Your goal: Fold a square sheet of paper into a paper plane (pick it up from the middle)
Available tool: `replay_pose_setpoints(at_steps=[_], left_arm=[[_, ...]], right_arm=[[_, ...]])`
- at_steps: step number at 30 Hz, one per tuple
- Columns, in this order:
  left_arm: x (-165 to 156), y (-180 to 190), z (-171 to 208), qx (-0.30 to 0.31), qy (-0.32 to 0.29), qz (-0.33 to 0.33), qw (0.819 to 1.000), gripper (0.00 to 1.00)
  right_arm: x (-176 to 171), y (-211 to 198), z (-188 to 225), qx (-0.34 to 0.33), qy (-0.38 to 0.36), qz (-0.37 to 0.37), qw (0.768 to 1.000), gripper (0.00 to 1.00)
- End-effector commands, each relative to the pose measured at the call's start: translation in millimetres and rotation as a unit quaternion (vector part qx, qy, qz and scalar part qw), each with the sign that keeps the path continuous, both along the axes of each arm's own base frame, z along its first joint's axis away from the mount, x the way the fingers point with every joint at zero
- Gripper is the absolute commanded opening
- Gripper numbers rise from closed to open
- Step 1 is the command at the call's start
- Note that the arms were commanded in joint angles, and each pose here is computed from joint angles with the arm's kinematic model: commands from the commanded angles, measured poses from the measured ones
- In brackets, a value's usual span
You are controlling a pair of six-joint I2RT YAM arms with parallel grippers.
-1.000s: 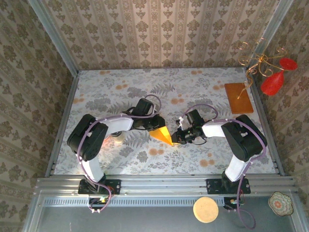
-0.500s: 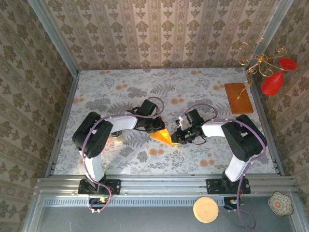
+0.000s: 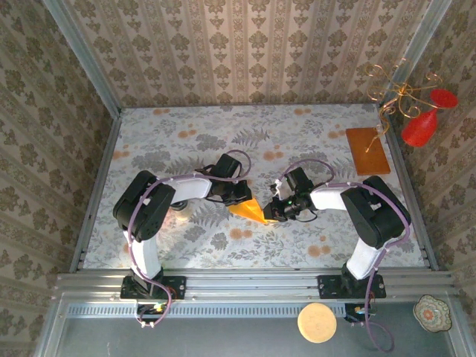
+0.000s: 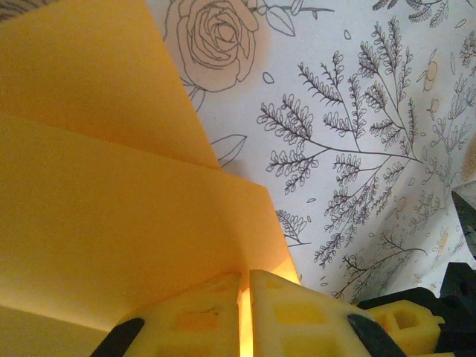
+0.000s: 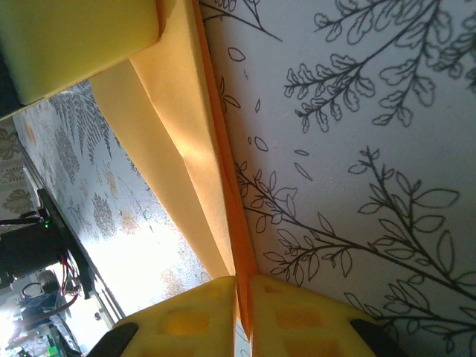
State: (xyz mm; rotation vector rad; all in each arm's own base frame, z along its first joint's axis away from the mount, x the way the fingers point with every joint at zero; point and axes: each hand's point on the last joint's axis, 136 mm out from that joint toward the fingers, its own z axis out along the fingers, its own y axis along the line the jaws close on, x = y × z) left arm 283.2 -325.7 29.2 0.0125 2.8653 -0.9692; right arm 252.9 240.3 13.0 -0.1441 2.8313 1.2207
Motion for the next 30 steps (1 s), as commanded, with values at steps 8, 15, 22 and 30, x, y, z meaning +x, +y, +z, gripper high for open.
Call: replay_pose_setpoints(at_steps=[8,15,22,30], left_arm=[[8.7,16.0,29.4,-0.009,-0.033,0.031,0.999,0.19],[14.1,20.7,36.3,-0.012,-0.042,0.042,0.998,0.24],[19.0,21.8,57.5,0.023,-0.075,0.046,0.996,0.31],[13.0,40.3,40.3,0.133,-0.07,0.063,0.987,0.34]], right_arm=[[-11.7,-13.5,-21.8,-0.048,0.028,-0.007,0.998,0.17],[-10.7,-14.2,-22.0,-0.054,0.025,-0.006,0.998,0.18],[-9.8,-16.7,-24.7,-0.065,0.025,-0.01,0.998,0.18],[-8.9,-18.7,-26.4,-0.076,0.022,-0.011,0.997,0.18]])
